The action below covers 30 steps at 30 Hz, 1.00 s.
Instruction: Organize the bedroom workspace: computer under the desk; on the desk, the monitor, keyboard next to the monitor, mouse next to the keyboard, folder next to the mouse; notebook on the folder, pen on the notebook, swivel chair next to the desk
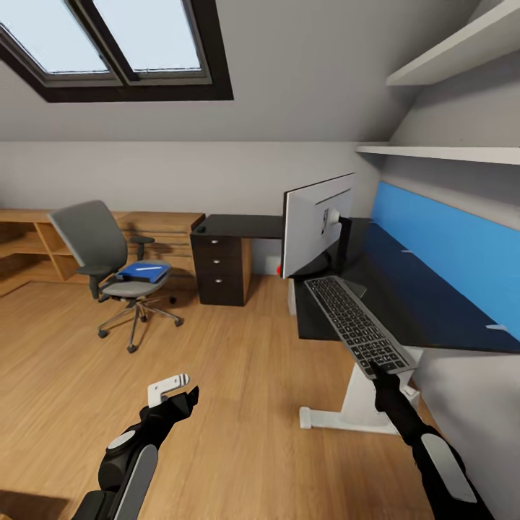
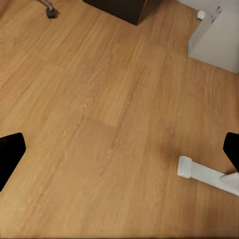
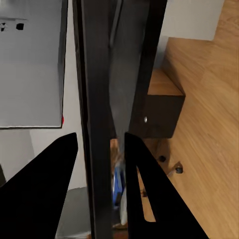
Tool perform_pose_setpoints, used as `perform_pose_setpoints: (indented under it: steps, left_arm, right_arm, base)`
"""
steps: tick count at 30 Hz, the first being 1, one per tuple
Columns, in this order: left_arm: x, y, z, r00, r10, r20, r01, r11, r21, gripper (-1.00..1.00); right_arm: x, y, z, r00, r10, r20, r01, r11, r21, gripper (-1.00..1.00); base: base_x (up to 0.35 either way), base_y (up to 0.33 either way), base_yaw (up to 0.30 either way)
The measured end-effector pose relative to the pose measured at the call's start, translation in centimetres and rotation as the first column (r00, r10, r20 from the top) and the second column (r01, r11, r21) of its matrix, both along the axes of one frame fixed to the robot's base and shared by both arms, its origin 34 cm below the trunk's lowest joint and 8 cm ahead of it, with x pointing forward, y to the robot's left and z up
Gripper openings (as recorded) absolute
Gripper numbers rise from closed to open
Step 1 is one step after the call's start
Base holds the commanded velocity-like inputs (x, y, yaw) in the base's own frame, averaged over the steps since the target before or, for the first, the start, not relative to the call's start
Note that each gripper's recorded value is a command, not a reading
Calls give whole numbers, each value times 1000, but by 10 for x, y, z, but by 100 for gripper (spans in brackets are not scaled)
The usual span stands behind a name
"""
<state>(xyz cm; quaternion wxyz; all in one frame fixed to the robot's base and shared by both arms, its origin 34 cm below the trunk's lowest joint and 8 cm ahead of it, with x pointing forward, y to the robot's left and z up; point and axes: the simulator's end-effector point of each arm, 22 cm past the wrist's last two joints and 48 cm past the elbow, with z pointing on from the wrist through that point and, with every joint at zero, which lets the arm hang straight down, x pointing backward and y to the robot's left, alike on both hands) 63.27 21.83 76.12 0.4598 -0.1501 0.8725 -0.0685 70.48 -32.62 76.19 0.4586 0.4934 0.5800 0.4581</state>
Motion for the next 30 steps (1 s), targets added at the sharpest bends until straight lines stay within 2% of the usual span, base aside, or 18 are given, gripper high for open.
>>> perform_pose_setpoints:
  steps: [7,10,13,17,20,30]
  left_arm:
    - [0,0,0,1000,1,0,-1,1000,1,100]
    - [0,0,6,1000,1,0,-1,1000,1,100]
    - [1,0,11,1000,1,0,-1,1000,1,100]
    - [1,0,18,1000,1,-1,-1,1000,1,100]
    - [1,0,23,1000,1,-1,-1,1000,1,100]
    - [2,0,38,1000,0,-2,0,1000,1,100]
  right_arm:
    - [1,4,4,1000,6,8,-6,1000,-6,-100]
    - [5,17,23,999,19,37,-18,1000,-16,-100]
    - [8,19,46,997,24,74,-21,999,-44,-100]
    - [-9,17,70,993,23,114,-14,997,-76,-100]
    - [-17,25,89,989,22,145,-11,997,-75,-100]
    - [-32,25,121,983,26,181,-8,995,-99,-100]
  base:
    - [-28,8,0]
    - [0,0,0]
    - [0,0,0]
    - [0,0,0]
    - [0,0,0]
    - [0,0,0]
